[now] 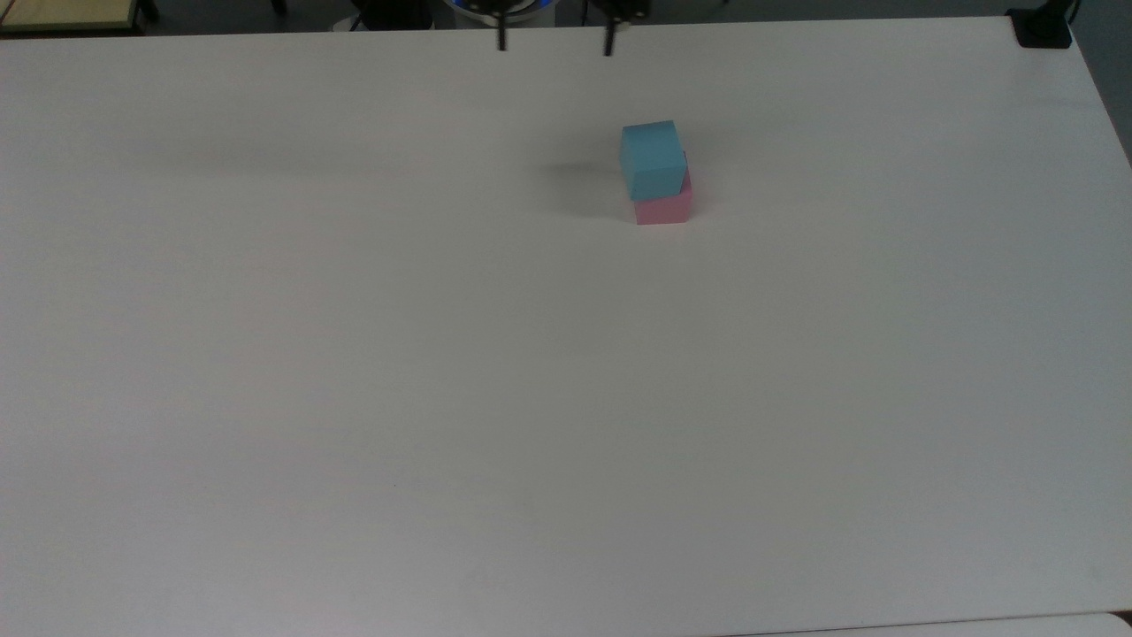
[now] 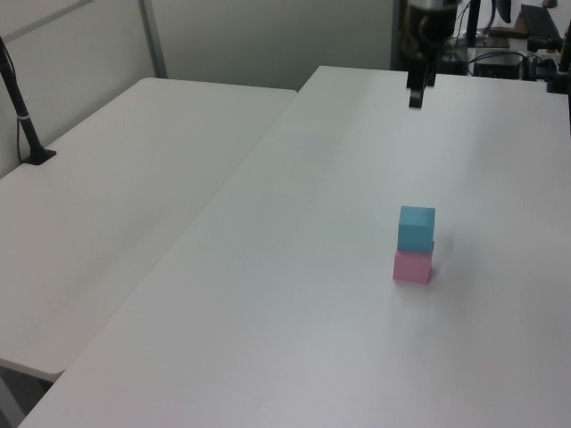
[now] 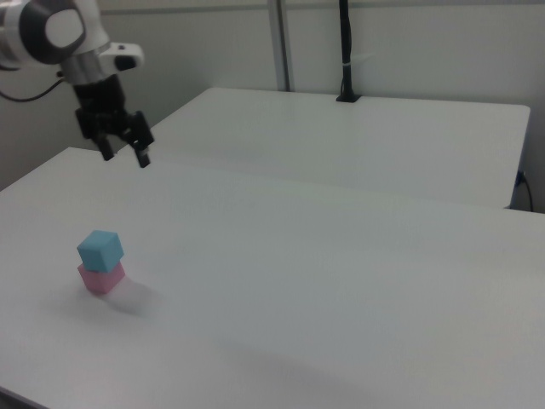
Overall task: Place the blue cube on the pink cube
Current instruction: 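Open the gripper and raise it away from the stacked cubes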
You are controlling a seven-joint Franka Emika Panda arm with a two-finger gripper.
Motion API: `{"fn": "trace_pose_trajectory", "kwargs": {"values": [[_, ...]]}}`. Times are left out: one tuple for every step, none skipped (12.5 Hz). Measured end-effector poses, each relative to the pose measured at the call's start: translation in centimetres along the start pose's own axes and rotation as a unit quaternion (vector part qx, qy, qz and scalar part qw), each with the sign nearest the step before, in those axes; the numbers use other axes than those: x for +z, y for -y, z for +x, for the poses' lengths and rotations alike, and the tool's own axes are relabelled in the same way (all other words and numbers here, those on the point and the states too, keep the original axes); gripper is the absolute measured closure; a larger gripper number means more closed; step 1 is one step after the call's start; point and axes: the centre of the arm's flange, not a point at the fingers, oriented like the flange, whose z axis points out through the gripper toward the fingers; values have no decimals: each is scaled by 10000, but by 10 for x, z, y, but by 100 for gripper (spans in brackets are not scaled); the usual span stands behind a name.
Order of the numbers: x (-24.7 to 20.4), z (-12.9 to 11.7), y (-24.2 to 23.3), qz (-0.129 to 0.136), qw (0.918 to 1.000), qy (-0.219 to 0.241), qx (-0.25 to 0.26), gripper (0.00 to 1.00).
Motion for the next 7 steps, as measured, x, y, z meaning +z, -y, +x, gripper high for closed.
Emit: {"fn": "trace_pose_trajectory", "kwargs": {"values": [[-6,5,-22,3,10000,28,11,0],[-11,9,-42,2,10000,36,66,0],[-12,12,-54,-3,9999,35,144,0],[-11,14,-61,-12,9998,49,202,0],[-9,15,-64,-18,9997,66,232,0],[-8,15,-68,-23,9996,99,266,0],[-9,15,-71,-24,9995,97,294,0]]}}
